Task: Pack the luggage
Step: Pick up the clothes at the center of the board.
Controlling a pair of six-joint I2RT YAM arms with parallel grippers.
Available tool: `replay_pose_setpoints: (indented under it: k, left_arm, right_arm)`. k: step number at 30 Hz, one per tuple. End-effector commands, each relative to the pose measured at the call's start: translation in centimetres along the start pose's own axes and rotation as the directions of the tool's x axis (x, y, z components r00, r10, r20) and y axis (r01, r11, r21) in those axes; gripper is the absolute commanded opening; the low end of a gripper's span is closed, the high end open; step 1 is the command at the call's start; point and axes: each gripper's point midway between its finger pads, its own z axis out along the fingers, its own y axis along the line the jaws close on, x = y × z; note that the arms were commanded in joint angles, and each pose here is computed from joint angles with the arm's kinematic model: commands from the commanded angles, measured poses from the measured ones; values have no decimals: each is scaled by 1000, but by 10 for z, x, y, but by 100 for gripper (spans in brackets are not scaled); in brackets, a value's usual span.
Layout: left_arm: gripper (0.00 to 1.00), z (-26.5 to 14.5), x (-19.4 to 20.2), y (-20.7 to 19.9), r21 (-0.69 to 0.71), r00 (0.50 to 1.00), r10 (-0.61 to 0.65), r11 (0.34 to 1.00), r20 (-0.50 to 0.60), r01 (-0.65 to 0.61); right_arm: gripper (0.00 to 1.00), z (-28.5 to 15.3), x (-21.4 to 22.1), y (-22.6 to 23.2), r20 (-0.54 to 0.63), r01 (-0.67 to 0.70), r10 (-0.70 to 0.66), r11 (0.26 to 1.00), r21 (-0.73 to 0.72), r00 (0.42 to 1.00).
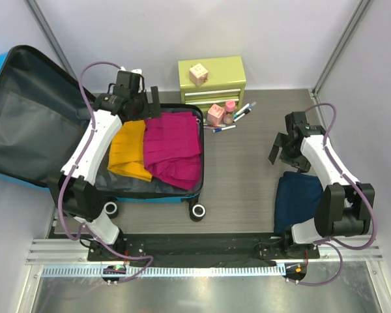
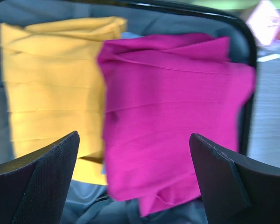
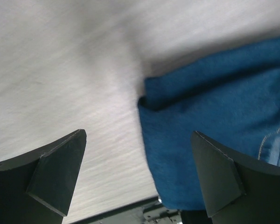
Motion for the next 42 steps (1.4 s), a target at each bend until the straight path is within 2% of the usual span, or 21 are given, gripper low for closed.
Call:
replay_pose_setpoints:
  k: [1,5,12,14,15,17,18,20,21,28,32,37,39,40,41,42]
  left_arm:
    - [99,-8,2,-41,116,999,-18,993,28,15]
    - [98,-8,18,-71,178,1000,-20,984,-1,20]
    - [98,-12,29,-85,211,999,-38,977,-17,40]
    - [98,-19,27,-85,215,999,-46,976,-8,47]
    - [99,-22,27,-85,215,998,-54,975,-12,56]
    - [98,-27,31,-89,242,998,-57,968,-33,64]
    - [98,-28,32,-90,250,998,-59,966,-38,67]
    - [98,-27,40,-90,252,996,-61,965,-58,73]
    - [98,-26,42,-89,248,996,-61,966,-63,75]
    - [97,-26,56,-104,274,995,-53,959,-90,76]
    - [96,-26,65,-129,316,994,-31,946,-109,65]
    - [96,-29,84,-174,403,989,-3,913,-149,63]
    - [96,-25,90,-192,433,985,-11,897,-170,85]
    - [96,-27,92,-202,453,985,-5,888,-175,85]
    - [96,-25,96,-208,463,982,-1,882,-187,89]
    - [95,-25,96,-216,479,983,2,873,-183,87]
  right_arm:
    - [97,10,41,-26,-115,2,10,995,105,993]
    - [91,26,73,-23,-191,-14,29,997,77,981]
    - [75,66,85,-8,-252,-29,39,999,44,967]
    - [63,77,88,-4,-277,-26,35,999,36,960]
    - [48,81,88,5,-285,-32,30,999,-3,958]
    - [29,88,87,16,-295,-41,27,998,-42,955]
    - [14,90,85,19,-291,-36,21,998,-46,956]
    - [3,91,82,37,-302,-34,1,994,-102,953]
    - [1,91,80,43,-302,-33,-3,993,-114,953]
    - [1,77,51,116,-240,10,-72,968,-251,968]
    - [1,67,32,158,-199,43,-112,947,-320,974]
    - [1,63,24,189,-177,87,-159,929,-360,971]
    - [14,60,20,191,-171,89,-162,925,-370,972]
    - [25,54,17,192,-161,91,-161,922,-376,974]
    - [50,49,14,192,-151,99,-167,920,-378,974]
    - [61,43,11,191,-140,106,-170,918,-381,975]
